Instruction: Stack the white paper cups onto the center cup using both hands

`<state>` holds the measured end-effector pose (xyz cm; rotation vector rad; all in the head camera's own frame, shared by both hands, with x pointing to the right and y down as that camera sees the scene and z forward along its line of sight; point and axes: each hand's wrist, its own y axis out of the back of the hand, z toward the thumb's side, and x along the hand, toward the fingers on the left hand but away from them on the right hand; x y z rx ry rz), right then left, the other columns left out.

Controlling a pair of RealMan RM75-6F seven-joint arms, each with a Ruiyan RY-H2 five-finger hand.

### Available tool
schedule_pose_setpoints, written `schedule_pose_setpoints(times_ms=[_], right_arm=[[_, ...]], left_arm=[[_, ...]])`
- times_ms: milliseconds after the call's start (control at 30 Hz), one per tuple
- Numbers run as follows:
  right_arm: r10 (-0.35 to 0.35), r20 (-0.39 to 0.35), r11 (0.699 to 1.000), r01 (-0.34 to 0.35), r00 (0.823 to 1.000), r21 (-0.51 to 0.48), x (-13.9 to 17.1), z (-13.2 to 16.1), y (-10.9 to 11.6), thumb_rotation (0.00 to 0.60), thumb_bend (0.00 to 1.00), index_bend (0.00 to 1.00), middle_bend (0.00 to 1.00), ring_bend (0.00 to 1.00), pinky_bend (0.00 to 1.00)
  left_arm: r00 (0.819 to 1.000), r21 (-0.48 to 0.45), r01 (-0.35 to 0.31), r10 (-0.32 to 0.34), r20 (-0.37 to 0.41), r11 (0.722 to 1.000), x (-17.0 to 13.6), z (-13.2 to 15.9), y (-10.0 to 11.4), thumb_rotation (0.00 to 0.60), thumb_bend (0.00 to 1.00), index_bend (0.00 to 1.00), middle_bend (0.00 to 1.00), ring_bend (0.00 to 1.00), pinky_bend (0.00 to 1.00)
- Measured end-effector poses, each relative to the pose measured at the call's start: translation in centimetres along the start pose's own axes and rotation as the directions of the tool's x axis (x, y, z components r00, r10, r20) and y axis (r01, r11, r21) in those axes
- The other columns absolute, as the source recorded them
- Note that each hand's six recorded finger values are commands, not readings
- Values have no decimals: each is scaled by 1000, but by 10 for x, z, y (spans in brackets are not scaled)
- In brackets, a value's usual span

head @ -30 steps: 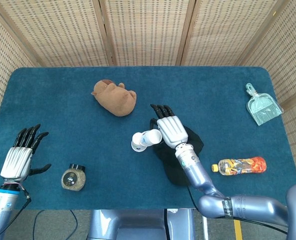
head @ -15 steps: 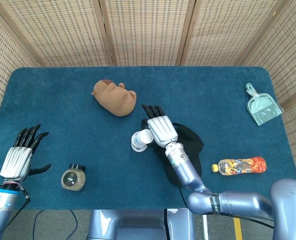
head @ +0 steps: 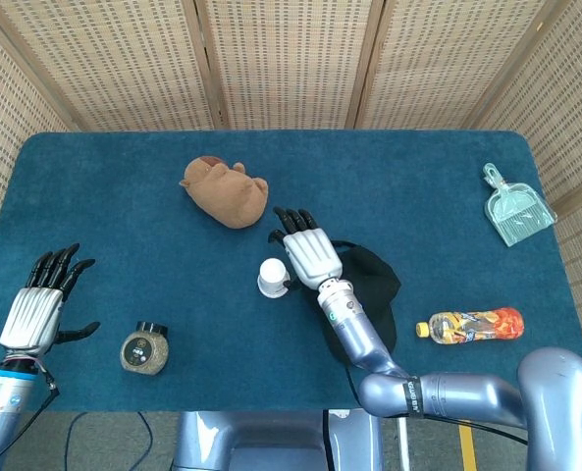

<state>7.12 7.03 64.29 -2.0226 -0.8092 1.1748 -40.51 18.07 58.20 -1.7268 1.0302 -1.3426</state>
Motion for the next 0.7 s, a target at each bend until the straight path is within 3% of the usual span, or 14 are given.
schedule_pose_setpoints(times_ms=[167, 300, 500, 700], right_arm=[[-16, 13, 1000, 16, 1000, 9, 7, -12, 6, 600, 151, 322, 23, 9, 68], [-47, 44, 999, 46, 998, 13, 21, -38, 13, 600, 150, 268, 2, 1, 42], [-118, 83, 993, 117, 989, 18, 60, -90, 25, 600, 149, 142, 0, 0, 2], [-180, 156, 984, 178, 971, 25, 119, -154, 28, 600, 148, 64, 0, 0, 0]], left_arm=[[1000, 3, 3, -3, 0, 1000, 0, 0, -1, 600, 118, 158, 0, 0, 0], [1000, 9, 3, -3, -12, 1000, 1, -3, -2, 600, 117, 152, 0, 0, 0], [1000, 6, 7, -7, -18, 1000, 3, -4, -6, 600, 117, 117, 0, 0, 0], [1000, 23, 10, -9, -16, 1000, 2, -3, -10, 600, 108, 11, 0, 0, 0]])
